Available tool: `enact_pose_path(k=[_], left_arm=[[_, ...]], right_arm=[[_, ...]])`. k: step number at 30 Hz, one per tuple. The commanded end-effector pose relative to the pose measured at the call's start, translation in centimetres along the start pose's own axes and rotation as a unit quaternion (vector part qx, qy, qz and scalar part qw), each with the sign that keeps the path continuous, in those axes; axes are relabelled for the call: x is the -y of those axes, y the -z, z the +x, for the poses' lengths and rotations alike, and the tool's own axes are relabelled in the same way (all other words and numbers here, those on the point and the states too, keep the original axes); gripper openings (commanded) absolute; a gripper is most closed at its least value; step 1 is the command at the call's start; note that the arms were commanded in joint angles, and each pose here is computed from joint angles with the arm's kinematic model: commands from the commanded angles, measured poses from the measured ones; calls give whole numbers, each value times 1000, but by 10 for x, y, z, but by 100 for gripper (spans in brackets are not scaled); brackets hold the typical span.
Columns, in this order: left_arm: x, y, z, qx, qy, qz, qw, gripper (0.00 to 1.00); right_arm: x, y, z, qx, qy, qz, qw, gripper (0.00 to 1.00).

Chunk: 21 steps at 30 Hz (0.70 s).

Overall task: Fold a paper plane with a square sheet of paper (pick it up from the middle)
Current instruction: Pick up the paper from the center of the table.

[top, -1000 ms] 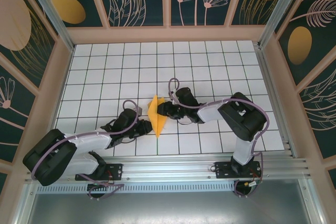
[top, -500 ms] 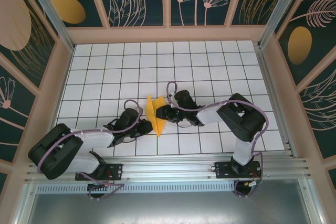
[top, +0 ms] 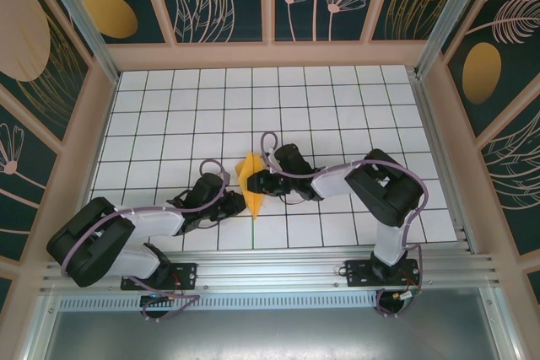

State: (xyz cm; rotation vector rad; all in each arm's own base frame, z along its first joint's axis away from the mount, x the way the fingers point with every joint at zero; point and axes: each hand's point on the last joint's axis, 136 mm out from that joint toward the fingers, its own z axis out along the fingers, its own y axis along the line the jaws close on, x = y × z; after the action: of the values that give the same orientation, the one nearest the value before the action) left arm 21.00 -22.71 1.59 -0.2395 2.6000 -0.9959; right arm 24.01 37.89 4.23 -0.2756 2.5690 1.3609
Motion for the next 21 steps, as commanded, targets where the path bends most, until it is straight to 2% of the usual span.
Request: enact_pose_path(k=[1,8,16,18,21], left_arm=[[2,-5,-7,9,3,-2,1000,17],[3,3,-9,21,6,0,1000,19],[21,23,-17,49,4,35,998,25],[30,29,-20,56,3,54,997,30],[54,44,-26,70,2,108,992,41]], right_arm=[[0,-8,0,-4,13,7,1000,34],[-8,3,-11,21,18,13,1000,18],[-32,30,-28,54,27,-15,998,7],[-38,38,-32,66,28,-21,997,6],[-48,54,-42,96,31,-27,994,5]])
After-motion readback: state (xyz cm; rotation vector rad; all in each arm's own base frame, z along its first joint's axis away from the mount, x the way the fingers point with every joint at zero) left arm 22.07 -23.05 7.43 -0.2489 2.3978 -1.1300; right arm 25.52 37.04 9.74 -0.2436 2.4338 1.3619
